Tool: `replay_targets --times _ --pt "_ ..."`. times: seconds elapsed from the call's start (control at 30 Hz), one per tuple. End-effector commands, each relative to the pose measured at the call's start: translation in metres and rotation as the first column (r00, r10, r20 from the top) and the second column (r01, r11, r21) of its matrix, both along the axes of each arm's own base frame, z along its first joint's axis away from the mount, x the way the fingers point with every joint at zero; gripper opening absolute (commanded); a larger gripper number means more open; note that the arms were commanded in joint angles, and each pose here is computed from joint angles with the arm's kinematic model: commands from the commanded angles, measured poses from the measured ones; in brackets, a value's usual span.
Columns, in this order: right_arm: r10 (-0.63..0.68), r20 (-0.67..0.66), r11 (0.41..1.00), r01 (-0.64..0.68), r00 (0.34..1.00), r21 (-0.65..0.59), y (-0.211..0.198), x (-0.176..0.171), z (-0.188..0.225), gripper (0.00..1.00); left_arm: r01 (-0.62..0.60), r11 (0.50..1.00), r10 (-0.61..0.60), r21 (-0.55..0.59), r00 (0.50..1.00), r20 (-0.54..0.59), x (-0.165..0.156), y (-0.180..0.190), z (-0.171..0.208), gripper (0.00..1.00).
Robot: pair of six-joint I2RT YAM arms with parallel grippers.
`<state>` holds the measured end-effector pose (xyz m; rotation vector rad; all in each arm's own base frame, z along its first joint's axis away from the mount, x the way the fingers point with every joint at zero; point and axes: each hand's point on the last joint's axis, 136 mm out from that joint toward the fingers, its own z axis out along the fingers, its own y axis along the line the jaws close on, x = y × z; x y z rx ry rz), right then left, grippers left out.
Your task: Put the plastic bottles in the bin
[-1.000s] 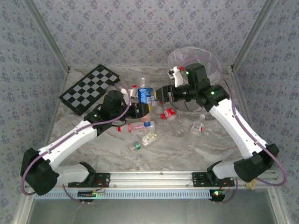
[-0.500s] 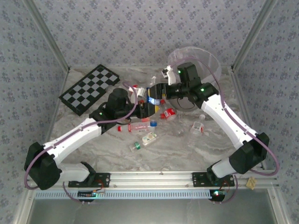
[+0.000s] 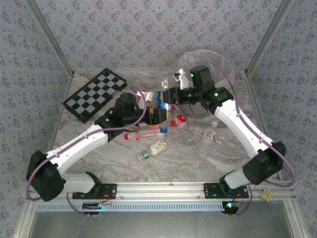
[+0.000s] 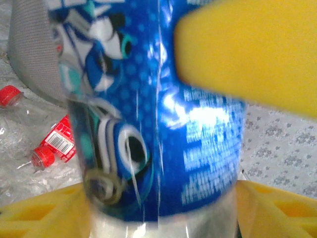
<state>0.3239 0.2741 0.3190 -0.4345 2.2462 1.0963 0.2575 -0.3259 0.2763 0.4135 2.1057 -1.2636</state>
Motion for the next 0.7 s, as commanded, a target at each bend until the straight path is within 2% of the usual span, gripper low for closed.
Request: replay_targets --times 0.0,0.17,0.3,0.43,0.53,0.67 --pt "-0.065 0.136 0.998 0.066 0.989 -0.003 -0.024 0.013 0.045 0.39 -0.035 0.999 0.033 0.023 0.998 0.052 0.003 0.006 0.016 0.85" --pt "-0.135 0.237 0.990 0.142 0.962 -0.011 -0.057 0.025 0.087 0.37 -0.063 0.996 0.059 0.057 0.996 0.062 -0.005 0.023 0.020 1.00" --pt "-0.283 0.341 0.955 0.298 0.897 0.008 -0.102 0.044 0.129 0.37 -0.096 0.989 0.093 0.112 0.995 0.034 -0.012 0.038 0.010 1.00" --pt "-0.402 0.426 0.900 0.435 0.810 0.023 -0.145 0.059 0.165 0.32 -0.151 0.975 0.150 0.163 0.989 0.014 -0.015 0.055 -0.005 1.00" --pt "-0.444 0.467 0.865 0.501 0.765 0.002 -0.169 0.072 0.177 0.31 -0.186 0.967 0.189 0.176 0.982 -0.004 -0.020 0.067 -0.017 1.00" --pt "-0.490 0.520 0.780 0.618 0.699 -0.096 -0.204 0.101 0.172 0.29 -0.233 0.951 0.243 0.205 0.970 -0.023 -0.028 0.085 -0.030 1.00"
